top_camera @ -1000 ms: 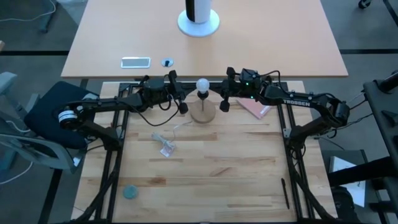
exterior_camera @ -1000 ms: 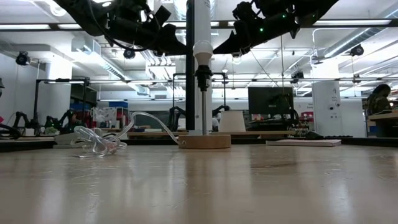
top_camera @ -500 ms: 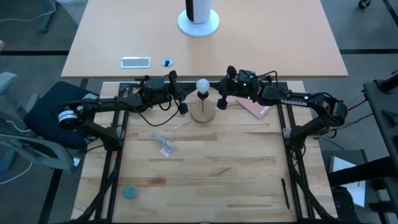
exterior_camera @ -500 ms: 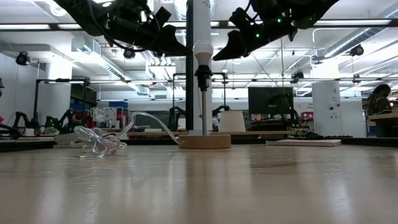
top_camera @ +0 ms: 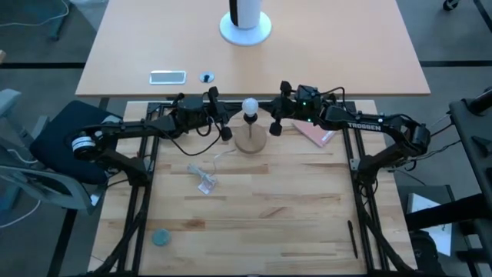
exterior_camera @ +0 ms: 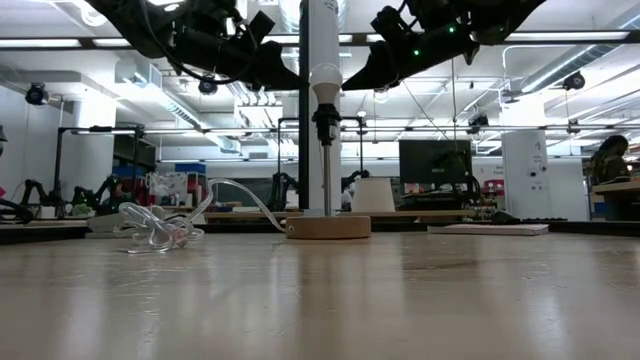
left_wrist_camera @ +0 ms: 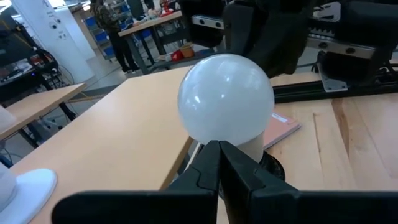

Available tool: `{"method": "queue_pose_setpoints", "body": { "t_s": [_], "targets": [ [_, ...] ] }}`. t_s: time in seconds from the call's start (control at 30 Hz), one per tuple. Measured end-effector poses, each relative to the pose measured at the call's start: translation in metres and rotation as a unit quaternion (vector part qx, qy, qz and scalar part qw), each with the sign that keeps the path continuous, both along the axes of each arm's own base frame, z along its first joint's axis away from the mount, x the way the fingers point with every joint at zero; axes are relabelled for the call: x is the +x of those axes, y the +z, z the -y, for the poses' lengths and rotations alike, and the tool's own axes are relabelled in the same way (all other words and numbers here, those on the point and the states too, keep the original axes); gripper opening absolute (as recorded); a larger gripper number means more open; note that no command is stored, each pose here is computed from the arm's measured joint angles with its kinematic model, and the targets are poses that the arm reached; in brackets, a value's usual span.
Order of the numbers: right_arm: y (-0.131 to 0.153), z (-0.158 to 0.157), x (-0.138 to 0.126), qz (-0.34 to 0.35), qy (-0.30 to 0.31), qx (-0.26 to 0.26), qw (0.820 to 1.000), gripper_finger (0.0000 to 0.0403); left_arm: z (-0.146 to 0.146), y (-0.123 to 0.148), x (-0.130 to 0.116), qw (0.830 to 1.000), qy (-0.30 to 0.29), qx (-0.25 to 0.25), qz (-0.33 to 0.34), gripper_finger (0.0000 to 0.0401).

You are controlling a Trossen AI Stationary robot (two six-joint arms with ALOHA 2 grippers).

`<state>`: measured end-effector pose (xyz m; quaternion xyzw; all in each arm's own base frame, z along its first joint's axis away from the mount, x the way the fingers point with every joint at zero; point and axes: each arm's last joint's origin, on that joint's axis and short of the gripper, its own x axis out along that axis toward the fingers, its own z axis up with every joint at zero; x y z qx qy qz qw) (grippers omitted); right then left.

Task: Screw lightbulb
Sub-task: Insert the lightbulb on the desk lamp, then remove the lightbulb from the desk lamp

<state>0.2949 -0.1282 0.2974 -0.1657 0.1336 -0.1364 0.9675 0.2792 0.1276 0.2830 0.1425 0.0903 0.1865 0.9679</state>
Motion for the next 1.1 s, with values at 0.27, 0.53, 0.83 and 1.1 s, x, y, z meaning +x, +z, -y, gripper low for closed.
{"method": "queue_pose_setpoints", "body": {
  "t_s": [0.27,0.53,0.83,1.1],
  "targets": [
    [0.0,-0.002,0.001,0.0,0.008,0.002,1.0,0.0,-0.001,0.0,0.0,1.0,0.005,-0.009,0.001,0.0],
    [-0.001,-0.003,0.001,-0.005,0.006,0.008,1.0,0.0,-0.001,-0.001,-0.001,1.0,0.018,-0.008,0.0,0.0],
    [0.001,-0.004,-0.008,-0.03,-0.043,0.012,0.999,0.0,0.001,0.004,-0.004,1.0,0.013,-0.013,0.009,0.0],
    [0.004,-0.006,-0.012,-0.031,-0.041,0.022,0.998,0.0,0.003,0.007,-0.008,1.0,0.018,-0.018,0.004,0.0]
  ]
}}
